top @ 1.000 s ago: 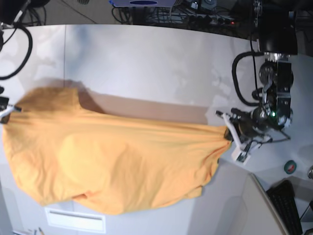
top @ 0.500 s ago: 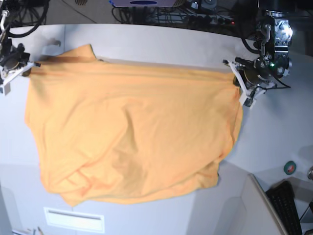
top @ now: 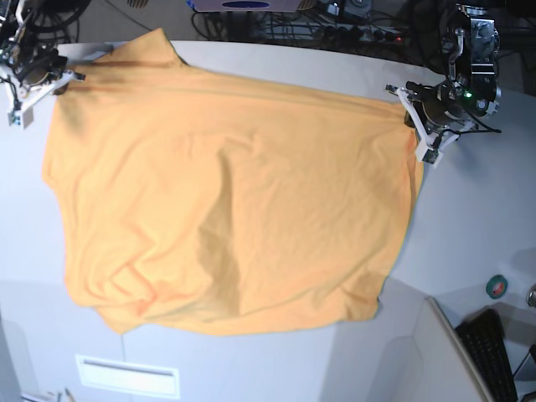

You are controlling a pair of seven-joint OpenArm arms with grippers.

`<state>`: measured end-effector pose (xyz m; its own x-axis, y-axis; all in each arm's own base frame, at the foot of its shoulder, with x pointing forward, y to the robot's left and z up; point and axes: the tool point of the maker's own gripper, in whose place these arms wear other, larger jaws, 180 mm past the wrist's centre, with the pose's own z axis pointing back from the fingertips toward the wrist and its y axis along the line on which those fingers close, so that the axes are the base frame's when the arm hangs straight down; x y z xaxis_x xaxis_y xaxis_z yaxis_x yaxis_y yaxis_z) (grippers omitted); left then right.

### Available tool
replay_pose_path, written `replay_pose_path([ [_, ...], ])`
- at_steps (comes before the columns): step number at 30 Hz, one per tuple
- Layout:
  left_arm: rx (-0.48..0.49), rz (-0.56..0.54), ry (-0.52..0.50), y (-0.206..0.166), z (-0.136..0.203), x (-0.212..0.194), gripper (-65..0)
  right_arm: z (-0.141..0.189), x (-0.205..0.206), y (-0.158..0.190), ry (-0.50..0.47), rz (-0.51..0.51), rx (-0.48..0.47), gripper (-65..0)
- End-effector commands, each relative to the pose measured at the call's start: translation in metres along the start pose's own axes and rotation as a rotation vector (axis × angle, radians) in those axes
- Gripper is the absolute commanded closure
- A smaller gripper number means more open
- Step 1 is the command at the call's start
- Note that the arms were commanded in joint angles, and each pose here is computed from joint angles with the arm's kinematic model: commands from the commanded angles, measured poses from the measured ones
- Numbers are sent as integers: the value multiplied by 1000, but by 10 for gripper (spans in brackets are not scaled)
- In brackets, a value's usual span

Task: Layout the t-shirt on the table in an organized manner, then fold the t-shirt properly
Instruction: 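Lay the shirt flat and open both grippers to release it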

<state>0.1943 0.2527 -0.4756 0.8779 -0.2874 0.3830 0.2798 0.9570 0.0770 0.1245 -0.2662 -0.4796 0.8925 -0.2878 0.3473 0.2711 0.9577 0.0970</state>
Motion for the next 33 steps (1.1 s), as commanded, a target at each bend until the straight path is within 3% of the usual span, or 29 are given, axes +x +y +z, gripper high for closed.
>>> replay_pose_path([
  [1, 27, -4, -27, 10, 5, 8, 0, 5, 13, -6, -42, 3, -18, 0],
  [12, 27, -2, -14, 10, 5, 3, 0, 4, 9, -3, -38, -4, -12, 0],
  [21, 9, 12, 42, 3, 3, -25, 0, 13, 17, 2, -68, 27, -11, 0],
  [24, 11, 8, 32, 3, 4, -22, 0, 13, 7, 1, 4, 17, -13, 0],
  [25, 11, 8, 32, 3, 4, -22, 0, 16, 8, 2, 10, 23, -14, -57],
  [27, 12, 9, 31, 4, 4, -21, 0, 28, 20, -4, -32, 20, -37, -230],
  [28, 12, 9, 31, 4, 4, -21, 0, 34, 23, -4, -59, -7, -44, -278],
  [29, 12, 9, 31, 4, 4, -21, 0, 40, 27, -8, -92, -39, -59, -291],
  [33, 12, 9, 32, 4, 4, -21, 0, 65, 65, -27, -252, -112, -115, -246],
])
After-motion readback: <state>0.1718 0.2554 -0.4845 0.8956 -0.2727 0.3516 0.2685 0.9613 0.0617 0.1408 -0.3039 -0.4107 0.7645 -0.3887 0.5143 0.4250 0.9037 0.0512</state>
